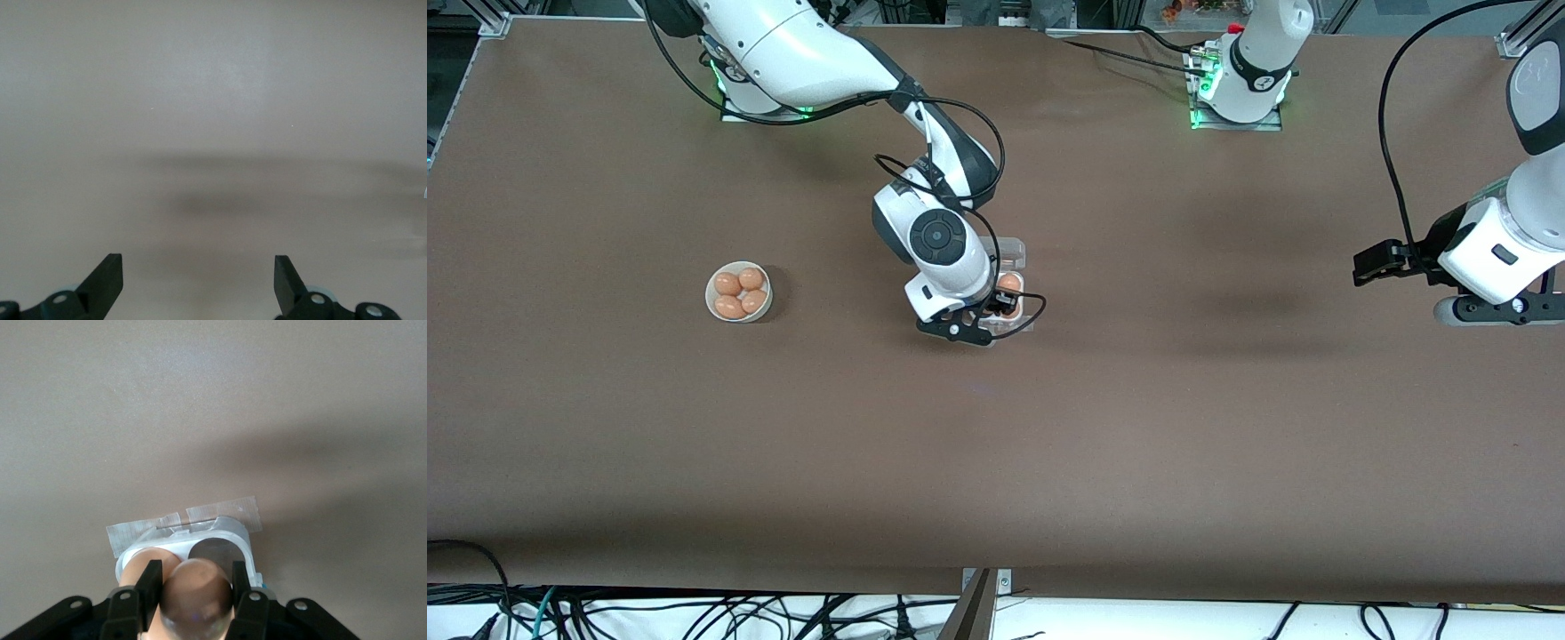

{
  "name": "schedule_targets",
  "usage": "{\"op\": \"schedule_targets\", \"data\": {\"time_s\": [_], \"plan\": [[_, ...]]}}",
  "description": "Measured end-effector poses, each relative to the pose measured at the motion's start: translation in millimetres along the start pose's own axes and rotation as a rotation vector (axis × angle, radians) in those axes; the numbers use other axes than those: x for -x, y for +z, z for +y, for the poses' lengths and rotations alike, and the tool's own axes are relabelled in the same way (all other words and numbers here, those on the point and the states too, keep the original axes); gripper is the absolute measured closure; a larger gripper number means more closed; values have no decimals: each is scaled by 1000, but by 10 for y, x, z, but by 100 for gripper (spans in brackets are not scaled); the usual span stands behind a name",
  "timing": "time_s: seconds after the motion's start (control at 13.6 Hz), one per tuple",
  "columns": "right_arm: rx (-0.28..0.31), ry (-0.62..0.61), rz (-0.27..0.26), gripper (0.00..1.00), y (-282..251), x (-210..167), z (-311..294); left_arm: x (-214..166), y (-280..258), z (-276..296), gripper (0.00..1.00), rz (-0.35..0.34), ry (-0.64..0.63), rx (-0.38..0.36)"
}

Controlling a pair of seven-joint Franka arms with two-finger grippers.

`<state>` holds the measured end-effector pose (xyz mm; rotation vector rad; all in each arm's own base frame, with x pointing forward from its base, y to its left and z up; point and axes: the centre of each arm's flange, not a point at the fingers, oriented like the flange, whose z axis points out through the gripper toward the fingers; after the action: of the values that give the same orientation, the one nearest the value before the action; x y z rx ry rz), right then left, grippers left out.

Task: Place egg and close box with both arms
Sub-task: 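Lower the egg into the empty carton cup and open the right gripper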

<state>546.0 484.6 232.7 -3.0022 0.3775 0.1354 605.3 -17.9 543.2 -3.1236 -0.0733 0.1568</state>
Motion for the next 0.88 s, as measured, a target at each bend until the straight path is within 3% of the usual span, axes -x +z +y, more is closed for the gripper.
{"op": "schedule_targets", "data": {"time_s": [0.37, 0.59, 0.88], "plan": [[-5, -4, 10, 1, -45, -70, 18, -1, -13, 0, 0, 3, 0, 0], [-13, -33, 29, 0, -201, -338, 152, -1, -13, 4, 0, 3, 1, 0], [-12, -42, 49, 0, -923, -1090, 820, -2, -9, 22, 0, 2, 4, 0]]}}
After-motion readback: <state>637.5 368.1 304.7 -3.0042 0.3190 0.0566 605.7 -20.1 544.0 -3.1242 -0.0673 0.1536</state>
